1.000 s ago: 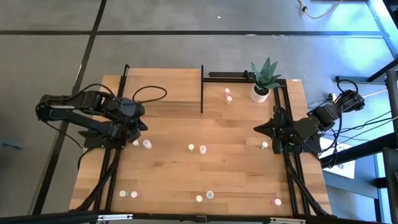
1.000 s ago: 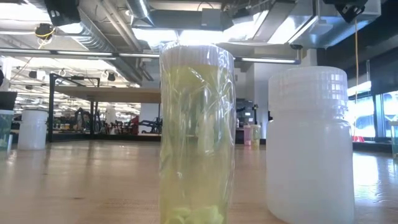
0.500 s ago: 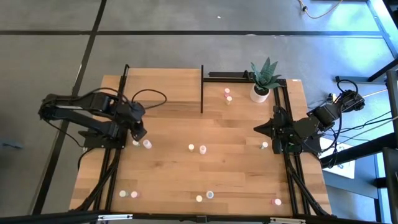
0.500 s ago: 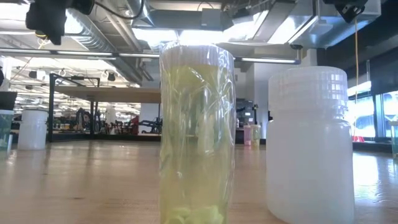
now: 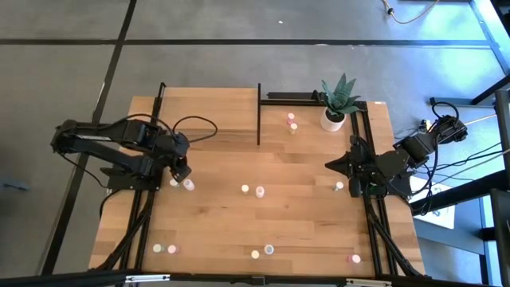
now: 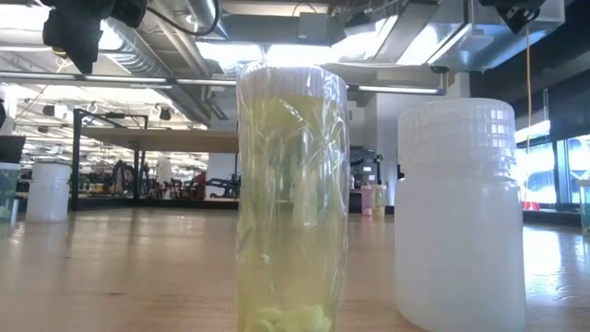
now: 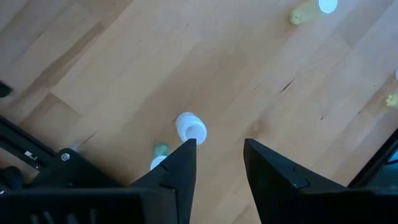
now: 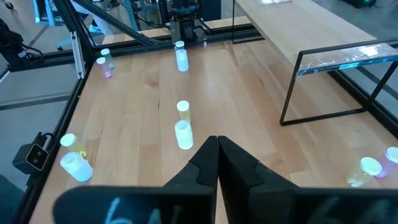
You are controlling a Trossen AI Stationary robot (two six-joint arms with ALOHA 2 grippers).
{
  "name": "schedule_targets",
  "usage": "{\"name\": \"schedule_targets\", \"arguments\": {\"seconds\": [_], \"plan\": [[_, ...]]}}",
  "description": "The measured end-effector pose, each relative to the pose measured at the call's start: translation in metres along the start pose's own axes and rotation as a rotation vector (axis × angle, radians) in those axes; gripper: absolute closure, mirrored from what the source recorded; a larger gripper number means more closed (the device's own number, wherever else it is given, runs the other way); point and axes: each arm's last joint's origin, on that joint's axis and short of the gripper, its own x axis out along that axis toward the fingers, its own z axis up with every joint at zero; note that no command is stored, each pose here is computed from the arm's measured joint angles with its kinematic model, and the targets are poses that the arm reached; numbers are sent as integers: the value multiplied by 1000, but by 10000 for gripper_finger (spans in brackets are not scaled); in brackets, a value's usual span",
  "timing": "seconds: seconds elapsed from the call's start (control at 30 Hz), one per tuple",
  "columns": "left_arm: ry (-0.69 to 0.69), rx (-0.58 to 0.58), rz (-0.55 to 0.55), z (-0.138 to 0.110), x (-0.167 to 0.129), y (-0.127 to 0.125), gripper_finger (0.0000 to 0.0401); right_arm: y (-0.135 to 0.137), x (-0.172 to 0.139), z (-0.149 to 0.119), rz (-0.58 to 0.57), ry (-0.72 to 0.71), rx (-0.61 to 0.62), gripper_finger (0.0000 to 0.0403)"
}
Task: Pick and place medicine bottles onto shelf by color
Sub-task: Put the top left white pill bottle on the shelf
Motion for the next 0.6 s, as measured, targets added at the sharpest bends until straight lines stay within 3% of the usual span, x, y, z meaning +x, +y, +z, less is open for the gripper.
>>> {"name": "schedule_targets", "arguments": {"seconds": [0.37,0.6], "plan": [[-5,1,-5,0,0,-1,275,3,0,-1,110,40,-118,391],[-10,-1,-1,1,0,0,275,4,0,-1,116,42,-121,391]]}}
